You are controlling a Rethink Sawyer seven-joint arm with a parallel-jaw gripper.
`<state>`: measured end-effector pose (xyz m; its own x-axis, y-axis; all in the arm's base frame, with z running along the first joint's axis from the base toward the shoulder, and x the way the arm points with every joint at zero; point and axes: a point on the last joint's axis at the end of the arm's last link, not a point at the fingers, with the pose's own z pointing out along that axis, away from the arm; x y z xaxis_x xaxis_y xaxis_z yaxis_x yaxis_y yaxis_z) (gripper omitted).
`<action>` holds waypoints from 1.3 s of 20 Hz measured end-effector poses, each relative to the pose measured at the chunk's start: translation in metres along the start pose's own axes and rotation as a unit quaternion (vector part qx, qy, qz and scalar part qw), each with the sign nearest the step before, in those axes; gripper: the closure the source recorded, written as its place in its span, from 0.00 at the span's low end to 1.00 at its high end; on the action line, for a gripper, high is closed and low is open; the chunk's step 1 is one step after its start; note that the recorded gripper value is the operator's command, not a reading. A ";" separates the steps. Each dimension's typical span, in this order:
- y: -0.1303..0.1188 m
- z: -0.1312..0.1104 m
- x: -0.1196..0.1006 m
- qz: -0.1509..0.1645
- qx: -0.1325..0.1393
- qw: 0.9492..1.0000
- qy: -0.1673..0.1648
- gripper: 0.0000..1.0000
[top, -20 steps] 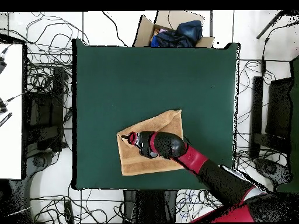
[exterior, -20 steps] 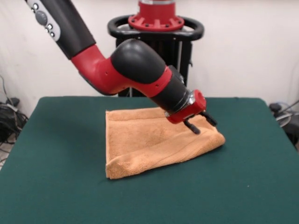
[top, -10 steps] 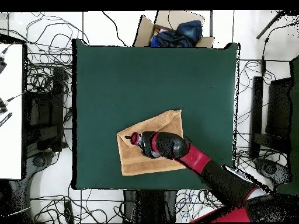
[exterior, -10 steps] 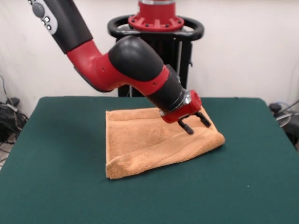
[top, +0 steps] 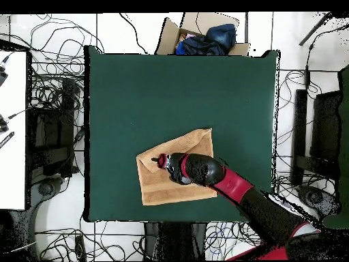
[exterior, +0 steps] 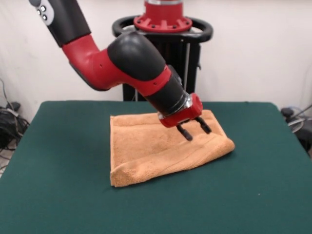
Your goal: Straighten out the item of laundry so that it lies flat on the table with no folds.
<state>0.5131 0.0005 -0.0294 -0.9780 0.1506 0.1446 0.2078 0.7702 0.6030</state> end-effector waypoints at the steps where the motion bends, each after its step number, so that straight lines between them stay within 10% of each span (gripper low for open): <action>1: 0.000 0.000 0.000 -0.001 0.003 1.000 0.000 0.00; 17: -0.024 0.020 0.024 0.006 0.068 0.997 0.038 0.00; 26: -0.030 0.018 0.023 0.017 0.056 0.998 0.033 0.00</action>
<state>0.4842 -0.0084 -0.0582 -0.9662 0.1390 0.2172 0.2333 0.8301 0.5065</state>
